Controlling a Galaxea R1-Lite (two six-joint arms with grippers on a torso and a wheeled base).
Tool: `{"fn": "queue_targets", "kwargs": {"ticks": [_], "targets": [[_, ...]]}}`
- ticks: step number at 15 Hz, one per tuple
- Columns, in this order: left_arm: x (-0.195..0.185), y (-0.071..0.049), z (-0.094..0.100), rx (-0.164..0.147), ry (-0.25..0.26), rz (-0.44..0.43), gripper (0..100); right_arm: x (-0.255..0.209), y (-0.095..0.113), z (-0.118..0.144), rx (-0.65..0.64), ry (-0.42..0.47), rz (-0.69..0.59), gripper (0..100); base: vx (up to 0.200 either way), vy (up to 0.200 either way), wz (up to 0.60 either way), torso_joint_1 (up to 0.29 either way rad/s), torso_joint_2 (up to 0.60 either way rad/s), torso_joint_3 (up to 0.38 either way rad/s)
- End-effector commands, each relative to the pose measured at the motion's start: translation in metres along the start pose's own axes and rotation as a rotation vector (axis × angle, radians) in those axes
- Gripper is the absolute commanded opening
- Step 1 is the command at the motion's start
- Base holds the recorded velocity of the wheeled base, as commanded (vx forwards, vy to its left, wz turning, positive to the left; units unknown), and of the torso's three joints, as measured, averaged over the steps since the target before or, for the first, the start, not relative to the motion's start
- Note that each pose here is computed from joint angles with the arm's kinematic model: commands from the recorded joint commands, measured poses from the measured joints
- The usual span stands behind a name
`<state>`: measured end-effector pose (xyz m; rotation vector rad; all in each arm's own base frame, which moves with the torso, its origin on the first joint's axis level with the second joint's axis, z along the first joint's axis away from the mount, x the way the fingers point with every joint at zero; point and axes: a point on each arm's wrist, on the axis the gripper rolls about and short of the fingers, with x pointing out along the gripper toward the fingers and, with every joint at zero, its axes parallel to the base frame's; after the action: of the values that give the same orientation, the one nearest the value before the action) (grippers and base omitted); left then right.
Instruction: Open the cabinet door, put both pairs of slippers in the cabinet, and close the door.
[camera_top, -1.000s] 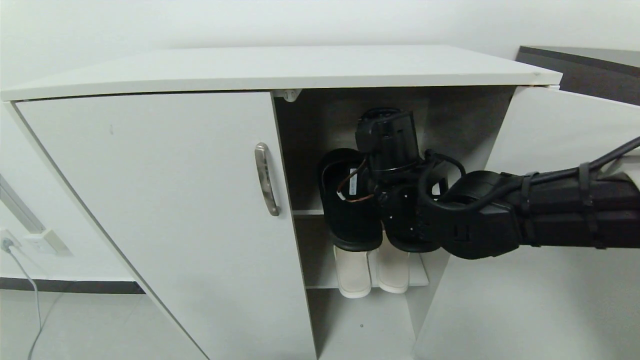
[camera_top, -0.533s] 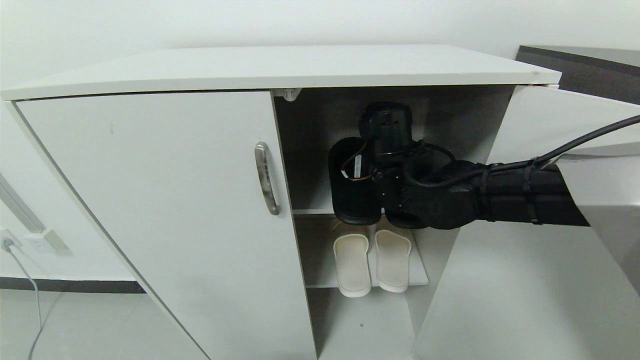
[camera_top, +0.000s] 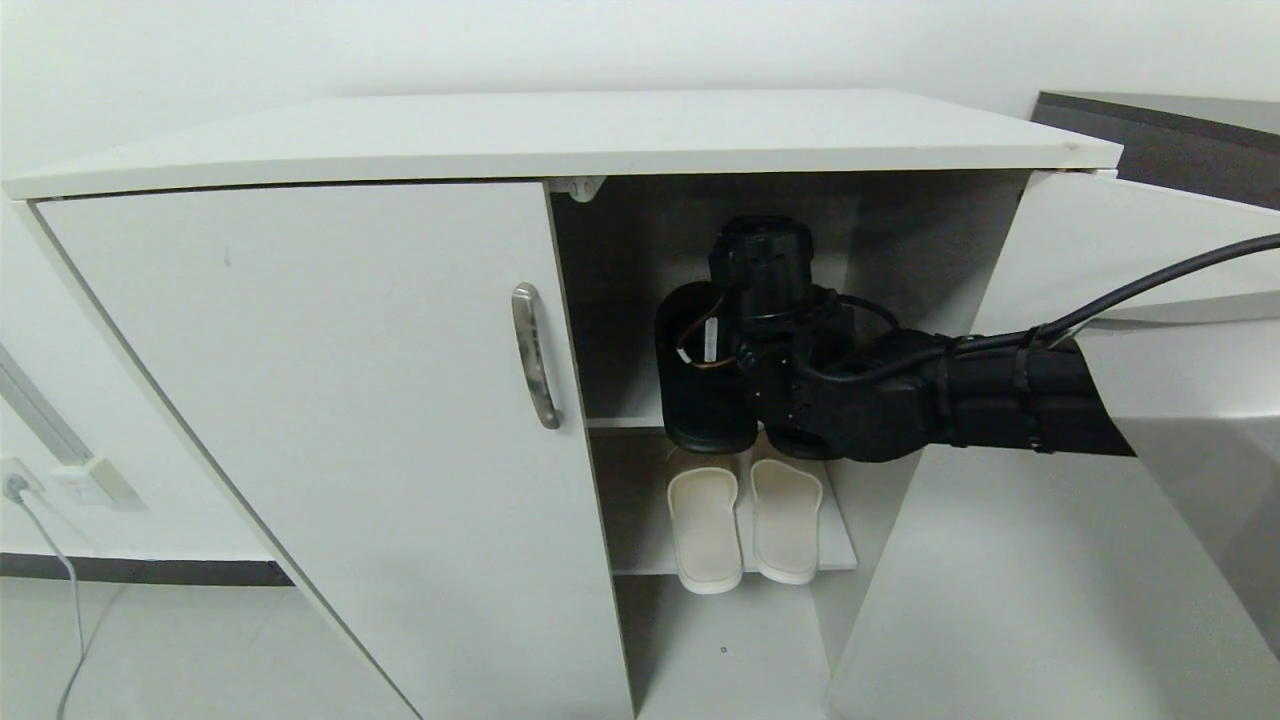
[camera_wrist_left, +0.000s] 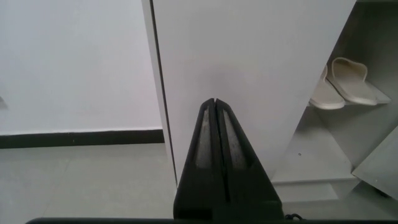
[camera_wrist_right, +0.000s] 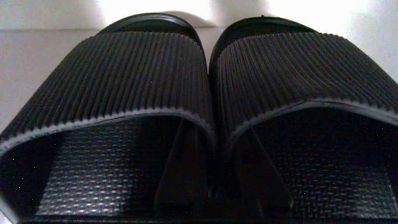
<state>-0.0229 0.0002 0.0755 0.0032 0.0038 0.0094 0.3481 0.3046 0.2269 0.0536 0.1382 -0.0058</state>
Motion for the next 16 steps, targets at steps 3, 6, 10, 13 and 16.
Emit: {"fn": "queue_targets", "kwargs": {"ticks": [3,6,10,13,16], "targets": [[0.000,0.000,0.000,0.000,-0.001,0.001,0,-0.007,0.000,0.000,-0.003,0.004,0.009,100,0.000,0.000,0.00,0.000,0.00,0.000],[0.000,0.000,0.000,0.000,-0.001,0.001,0,-0.040,-0.006,0.005,-0.008,0.017,0.040,100,0.000,0.000,0.00,0.000,0.00,0.000],[0.000,0.000,0.000,-0.002,-0.001,0.001,0,-0.104,-0.020,0.005,-0.017,0.012,0.133,100,0.000,0.000,0.00,0.000,0.00,0.000],[0.000,0.000,0.000,0.000,0.001,0.000,0,-0.139,-0.041,-0.018,-0.051,0.042,0.190,100,0.000,0.000,0.00,0.000,0.00,0.000],[0.000,0.000,0.000,0.000,0.001,0.000,0,-0.160,-0.063,-0.041,-0.035,0.029,0.266,100,0.000,0.000,0.00,0.000,0.00,0.000]]}}
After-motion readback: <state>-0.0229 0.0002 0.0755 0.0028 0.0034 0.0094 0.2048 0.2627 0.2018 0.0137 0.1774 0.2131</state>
